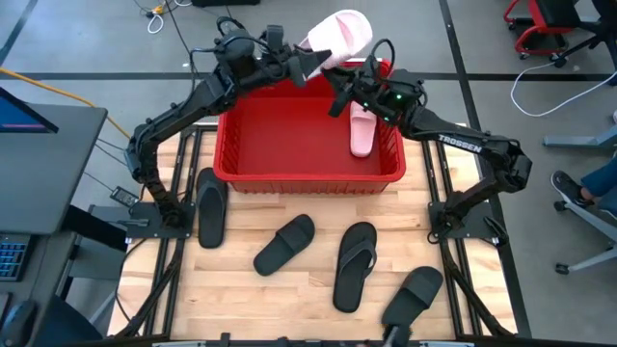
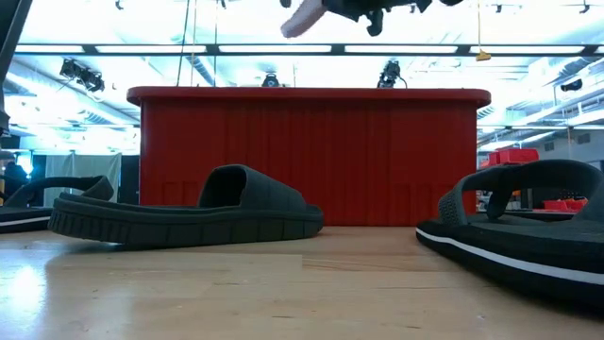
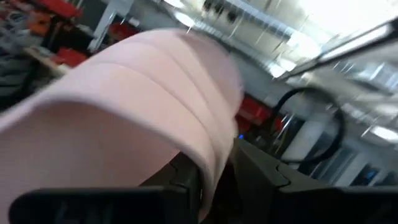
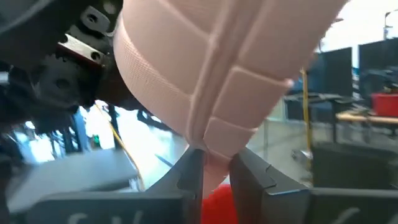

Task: Pick and place slides into bin
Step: Put the pink slide into the red bin

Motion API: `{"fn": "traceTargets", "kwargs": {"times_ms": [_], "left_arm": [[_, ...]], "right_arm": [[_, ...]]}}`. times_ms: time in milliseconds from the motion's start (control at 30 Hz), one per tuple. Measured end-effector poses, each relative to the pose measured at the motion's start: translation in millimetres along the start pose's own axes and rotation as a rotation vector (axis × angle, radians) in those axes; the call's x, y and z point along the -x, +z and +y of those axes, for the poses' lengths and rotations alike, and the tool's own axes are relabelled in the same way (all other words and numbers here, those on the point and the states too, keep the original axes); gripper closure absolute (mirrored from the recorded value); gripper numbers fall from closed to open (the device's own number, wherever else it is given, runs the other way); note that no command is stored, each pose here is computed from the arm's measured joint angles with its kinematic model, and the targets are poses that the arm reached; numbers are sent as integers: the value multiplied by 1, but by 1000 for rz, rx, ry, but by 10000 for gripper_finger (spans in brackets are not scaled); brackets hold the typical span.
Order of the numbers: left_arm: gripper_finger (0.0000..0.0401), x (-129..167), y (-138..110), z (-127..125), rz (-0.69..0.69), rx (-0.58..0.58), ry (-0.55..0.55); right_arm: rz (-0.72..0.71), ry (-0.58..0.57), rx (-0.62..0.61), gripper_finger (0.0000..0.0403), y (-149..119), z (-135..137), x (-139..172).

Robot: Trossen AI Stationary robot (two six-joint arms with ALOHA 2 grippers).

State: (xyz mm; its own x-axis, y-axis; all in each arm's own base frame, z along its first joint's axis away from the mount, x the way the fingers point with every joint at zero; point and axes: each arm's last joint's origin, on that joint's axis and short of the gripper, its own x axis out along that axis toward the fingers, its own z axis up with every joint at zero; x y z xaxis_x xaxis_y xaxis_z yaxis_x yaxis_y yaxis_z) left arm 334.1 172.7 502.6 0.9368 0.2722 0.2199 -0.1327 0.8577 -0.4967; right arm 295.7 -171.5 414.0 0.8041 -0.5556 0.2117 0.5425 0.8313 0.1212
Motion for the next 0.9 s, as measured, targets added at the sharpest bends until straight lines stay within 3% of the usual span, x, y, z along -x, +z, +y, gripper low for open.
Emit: {"fn": "traceTargets", "kwargs": {"times_ms": [167, 367, 500, 667, 900], "left_arm": [[285, 14, 4, 6, 94, -25, 88], [283, 27, 11, 4, 138, -33, 122], [288, 25, 8, 6, 140, -67, 125], [286, 28, 15, 1, 100, -99, 101], [289, 25, 9, -2, 121, -94, 91]], "right_arm": [[145, -147, 57, 351, 6, -6, 19], [435, -310, 60, 352, -6, -31, 44], [617, -205, -108, 352, -18, -51, 51], [777, -37, -370, 353, -51, -78, 37], [1015, -73, -515, 353, -127, -111, 14]]}}
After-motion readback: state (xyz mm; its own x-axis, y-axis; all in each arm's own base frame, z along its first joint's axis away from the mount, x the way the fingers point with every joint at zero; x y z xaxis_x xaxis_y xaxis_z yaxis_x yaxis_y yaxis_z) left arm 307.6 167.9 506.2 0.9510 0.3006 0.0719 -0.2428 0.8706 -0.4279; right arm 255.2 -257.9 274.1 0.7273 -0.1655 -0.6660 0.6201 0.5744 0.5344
